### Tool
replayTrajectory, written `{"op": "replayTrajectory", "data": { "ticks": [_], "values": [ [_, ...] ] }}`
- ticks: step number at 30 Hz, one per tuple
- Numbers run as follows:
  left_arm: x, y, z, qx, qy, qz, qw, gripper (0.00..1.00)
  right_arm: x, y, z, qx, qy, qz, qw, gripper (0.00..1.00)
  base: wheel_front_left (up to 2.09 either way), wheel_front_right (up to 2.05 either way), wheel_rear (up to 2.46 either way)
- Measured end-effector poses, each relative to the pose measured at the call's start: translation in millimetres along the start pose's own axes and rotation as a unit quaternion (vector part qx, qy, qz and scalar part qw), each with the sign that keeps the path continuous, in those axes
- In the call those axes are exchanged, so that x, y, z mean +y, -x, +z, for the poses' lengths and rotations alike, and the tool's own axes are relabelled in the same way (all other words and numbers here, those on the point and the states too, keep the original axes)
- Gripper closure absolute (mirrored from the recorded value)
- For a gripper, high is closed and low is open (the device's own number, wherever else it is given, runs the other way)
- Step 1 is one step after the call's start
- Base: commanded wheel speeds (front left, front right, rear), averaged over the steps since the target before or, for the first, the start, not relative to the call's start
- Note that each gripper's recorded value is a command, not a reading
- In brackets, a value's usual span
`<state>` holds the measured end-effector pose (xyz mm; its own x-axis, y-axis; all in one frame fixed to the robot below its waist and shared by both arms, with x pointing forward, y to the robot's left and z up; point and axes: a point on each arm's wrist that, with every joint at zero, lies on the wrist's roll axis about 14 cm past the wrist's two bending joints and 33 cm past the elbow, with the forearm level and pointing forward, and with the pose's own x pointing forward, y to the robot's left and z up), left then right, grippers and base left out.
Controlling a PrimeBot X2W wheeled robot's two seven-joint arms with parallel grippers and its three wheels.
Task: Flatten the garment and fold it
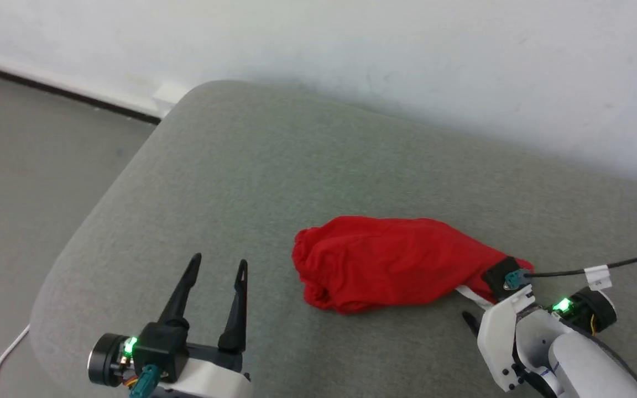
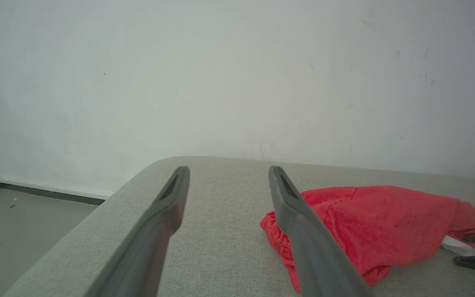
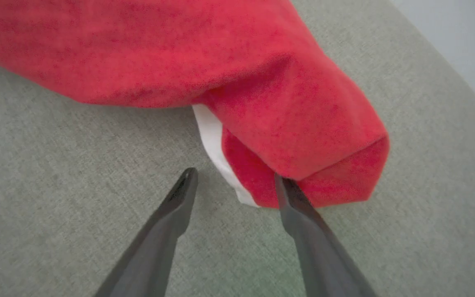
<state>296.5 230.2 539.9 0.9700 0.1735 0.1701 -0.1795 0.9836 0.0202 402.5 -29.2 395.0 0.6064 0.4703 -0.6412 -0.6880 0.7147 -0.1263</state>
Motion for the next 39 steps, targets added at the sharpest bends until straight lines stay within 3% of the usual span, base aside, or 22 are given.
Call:
{"op": "replayTrajectory", "data": {
  "ticks": [4, 5, 6, 7, 13, 18, 23, 28, 29, 30, 35, 39],
  "values": [
    [6.2, 5.1, -7.4, 0.014, 0.001, 0.013, 1.0, 0.0, 6.8, -16.4, -8.1, 0.043, 0.009, 0.023, 0.999, 0.0, 0.0, 0.0, 0.0],
    [7.6, 5.7, -9.0, 0.017, 0.002, 0.017, 1.0, 0.0, 8.0, -19.6, -8.1, 0.049, 0.008, 0.028, 0.998, 0.18, 0.0, 0.0, 0.0],
    [8.5, 6.0, -11.0, 0.02, 0.003, 0.018, 1.0, 0.0, 7.0, -22.1, -6.9, 0.051, 0.01, 0.03, 0.998, 0.76, 0.0, 0.0, 0.0],
    [8.4, 6.3, -12.9, 0.024, 0.004, 0.018, 1.0, 0.0, 5.8, -23.7, -6.1, 0.051, 0.011, 0.031, 0.998, 1.0, 0.0, 0.0, 0.0],
    [1.4, 3.1, -18.3, 0.03, 0.008, 0.003, 1.0, 0.0, -11.5, -16.1, -9.9, 0.045, -0.003, 0.015, 0.999, 1.0, 0.0, 0.0, 0.0],
    [-13.9, -0.9, -22.2, 0.032, 0.016, -0.027, 0.999, 0.0, -58.8, 17.7, -36.7, 0.069, -0.038, -0.041, 0.996, 1.0, 0.0, 0.0, 0.0],
    [-38.2, -9.0, -17.1, 0.02, 0.03, -0.063, 0.997, 0.0, -99.2, 82.3, -102.6, 0.153, -0.088, -0.109, 0.978, 1.0, 0.0, 0.0, 0.0],
    [-56.9, -14.5, -14.3, 0.014, 0.041, -0.091, 0.995, 0.0, -96.6, 137.5, -153.5, 0.215, -0.13, -0.14, 0.958, 1.0, 0.0, 0.0, 0.0],
    [-60.6, -15.0, -14.8, 0.015, 0.043, -0.098, 0.994, 0.0, -91.7, 142.1, -155.6, 0.211, -0.137, -0.14, 0.958, 0.55, 0.0, 0.0, 0.0],
    [-64.1, -15.4, -16.1, 0.016, 0.045, -0.104, 0.993, 0.0, -87.5, 144.8, -153.8, 0.201, -0.142, -0.141, 0.959, 0.0, 0.0, 0.0, 0.0],
    [-81.1, -15.8, -24.3, 0.029, 0.048, -0.135, 0.989, 0.0, -84.2, 147.9, -95.6, 0.065, -0.166, -0.16, 0.971, 0.0, 0.0, 0.0, 0.0],
    [-97.0, -12.3, -35.9, 0.049, 0.06, -0.162, 0.984, 0.0, -84.9, 161.0, -42.8, -0.054, -0.179, -0.169, 0.968, 0.0, 0.0, 0.0, 0.0]
  ]
}}
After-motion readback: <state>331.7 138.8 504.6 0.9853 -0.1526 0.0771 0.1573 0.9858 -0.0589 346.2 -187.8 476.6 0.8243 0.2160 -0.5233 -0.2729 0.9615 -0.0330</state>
